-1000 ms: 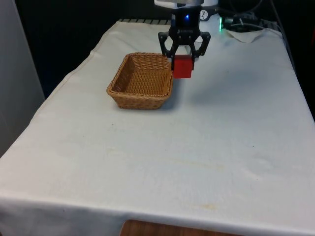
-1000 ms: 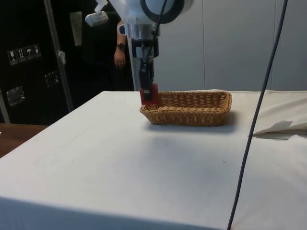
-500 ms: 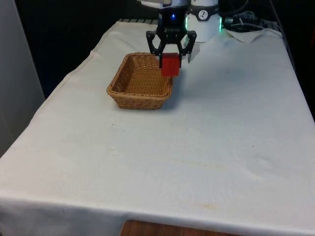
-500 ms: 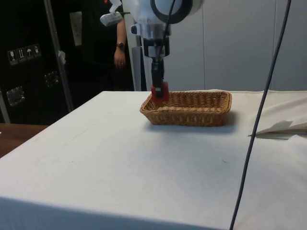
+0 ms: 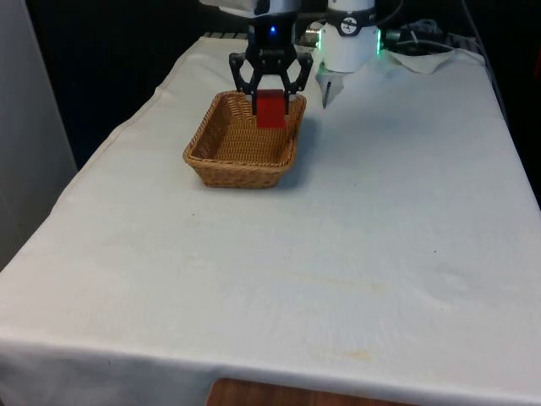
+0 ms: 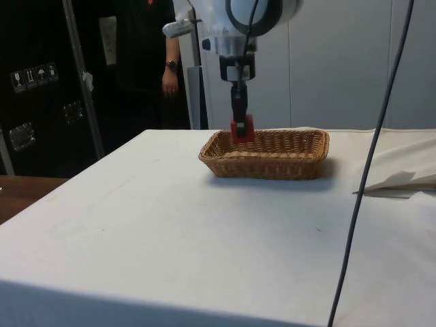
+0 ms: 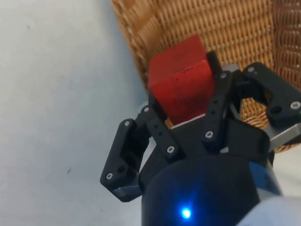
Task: Pick up the cube and place it into the basket.
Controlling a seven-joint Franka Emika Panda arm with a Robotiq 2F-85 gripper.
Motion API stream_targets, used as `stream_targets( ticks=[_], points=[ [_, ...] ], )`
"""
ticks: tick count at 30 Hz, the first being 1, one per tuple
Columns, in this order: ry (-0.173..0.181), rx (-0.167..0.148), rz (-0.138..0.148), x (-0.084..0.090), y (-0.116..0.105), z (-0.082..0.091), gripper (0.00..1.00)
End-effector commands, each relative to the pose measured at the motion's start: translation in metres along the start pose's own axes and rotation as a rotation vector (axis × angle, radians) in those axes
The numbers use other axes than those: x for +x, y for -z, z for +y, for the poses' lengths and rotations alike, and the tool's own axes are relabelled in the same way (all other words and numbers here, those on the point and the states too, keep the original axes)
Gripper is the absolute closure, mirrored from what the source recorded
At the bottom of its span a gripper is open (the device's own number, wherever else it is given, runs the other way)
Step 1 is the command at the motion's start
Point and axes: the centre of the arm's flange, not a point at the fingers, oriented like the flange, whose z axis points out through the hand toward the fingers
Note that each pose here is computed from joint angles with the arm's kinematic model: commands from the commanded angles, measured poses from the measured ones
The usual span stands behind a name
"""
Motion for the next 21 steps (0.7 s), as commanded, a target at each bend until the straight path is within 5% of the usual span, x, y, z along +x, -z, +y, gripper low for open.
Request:
stream_targets(
  ticks=[1, 21],
  points=[
    [0.003, -0.003, 0.009, -0.006, 0.001, 0.006, 0.98],
    [0.018, -0.003, -0.018, -0.041, -0.007, 0.047, 0.98]
  ],
)
